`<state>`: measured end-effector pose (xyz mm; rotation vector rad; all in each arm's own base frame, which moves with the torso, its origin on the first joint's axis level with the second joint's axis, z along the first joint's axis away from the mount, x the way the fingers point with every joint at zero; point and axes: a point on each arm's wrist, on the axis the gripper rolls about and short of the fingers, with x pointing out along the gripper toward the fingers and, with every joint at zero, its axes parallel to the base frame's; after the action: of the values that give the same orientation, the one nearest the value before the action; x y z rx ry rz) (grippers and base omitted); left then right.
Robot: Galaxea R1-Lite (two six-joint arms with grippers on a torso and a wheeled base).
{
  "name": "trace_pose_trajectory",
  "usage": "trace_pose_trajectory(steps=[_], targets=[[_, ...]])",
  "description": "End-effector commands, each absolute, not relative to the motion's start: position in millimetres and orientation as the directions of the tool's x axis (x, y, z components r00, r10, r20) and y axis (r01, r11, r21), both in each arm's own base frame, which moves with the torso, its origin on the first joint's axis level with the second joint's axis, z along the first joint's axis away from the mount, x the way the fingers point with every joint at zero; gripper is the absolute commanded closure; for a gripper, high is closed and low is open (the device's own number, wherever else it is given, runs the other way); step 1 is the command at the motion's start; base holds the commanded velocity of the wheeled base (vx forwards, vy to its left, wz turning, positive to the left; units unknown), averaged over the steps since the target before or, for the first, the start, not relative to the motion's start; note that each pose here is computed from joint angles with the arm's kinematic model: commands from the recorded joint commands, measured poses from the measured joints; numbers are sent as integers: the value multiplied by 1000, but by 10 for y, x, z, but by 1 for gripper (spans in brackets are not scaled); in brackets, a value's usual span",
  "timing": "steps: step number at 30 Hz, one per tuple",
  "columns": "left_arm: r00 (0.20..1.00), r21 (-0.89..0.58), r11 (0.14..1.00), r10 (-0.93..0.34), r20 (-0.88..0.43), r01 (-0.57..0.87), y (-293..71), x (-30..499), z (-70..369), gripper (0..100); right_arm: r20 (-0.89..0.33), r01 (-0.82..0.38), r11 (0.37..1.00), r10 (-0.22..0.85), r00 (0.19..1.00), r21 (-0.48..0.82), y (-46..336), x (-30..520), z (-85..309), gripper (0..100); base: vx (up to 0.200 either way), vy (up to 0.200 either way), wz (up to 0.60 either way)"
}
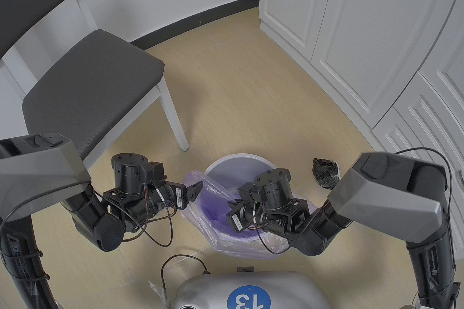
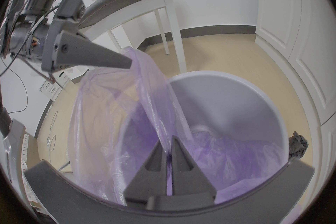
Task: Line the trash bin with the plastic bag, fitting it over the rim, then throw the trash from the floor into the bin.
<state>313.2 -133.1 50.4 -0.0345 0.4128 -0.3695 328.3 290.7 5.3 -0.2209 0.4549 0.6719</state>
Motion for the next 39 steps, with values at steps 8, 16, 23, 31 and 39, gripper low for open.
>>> trace_pose_trajectory(steps=[8, 16, 23, 31, 39], targets=[[854, -79, 929, -364, -371, 361, -1425, 2912, 576, 0, -426, -593, 800, 508, 749, -87, 2723, 3837, 1274, 100, 0, 0, 0], [861, -77, 927, -369, -351, 366, -1415, 2901, 640, 0, -481, -591, 801, 482, 733, -97, 2800, 4075, 1675, 100, 0, 0, 0], [850, -84, 926, -370, -375, 367, -1408, 2915, 549, 0, -567, -639, 744, 445, 693, -196, 2834, 4207, 1214, 100, 0, 0, 0], [865, -93, 925, -377, -332, 367, -1402, 2959, 482, 0, -542, -600, 773, 421, 728, -206, 2705, 4356, 1149, 100, 0, 0, 0], [861, -100, 922, -385, -331, 374, -1389, 2947, 436, 0, -494, -569, 796, 417, 763, -207, 2633, 4437, 1191, 100, 0, 0, 0]])
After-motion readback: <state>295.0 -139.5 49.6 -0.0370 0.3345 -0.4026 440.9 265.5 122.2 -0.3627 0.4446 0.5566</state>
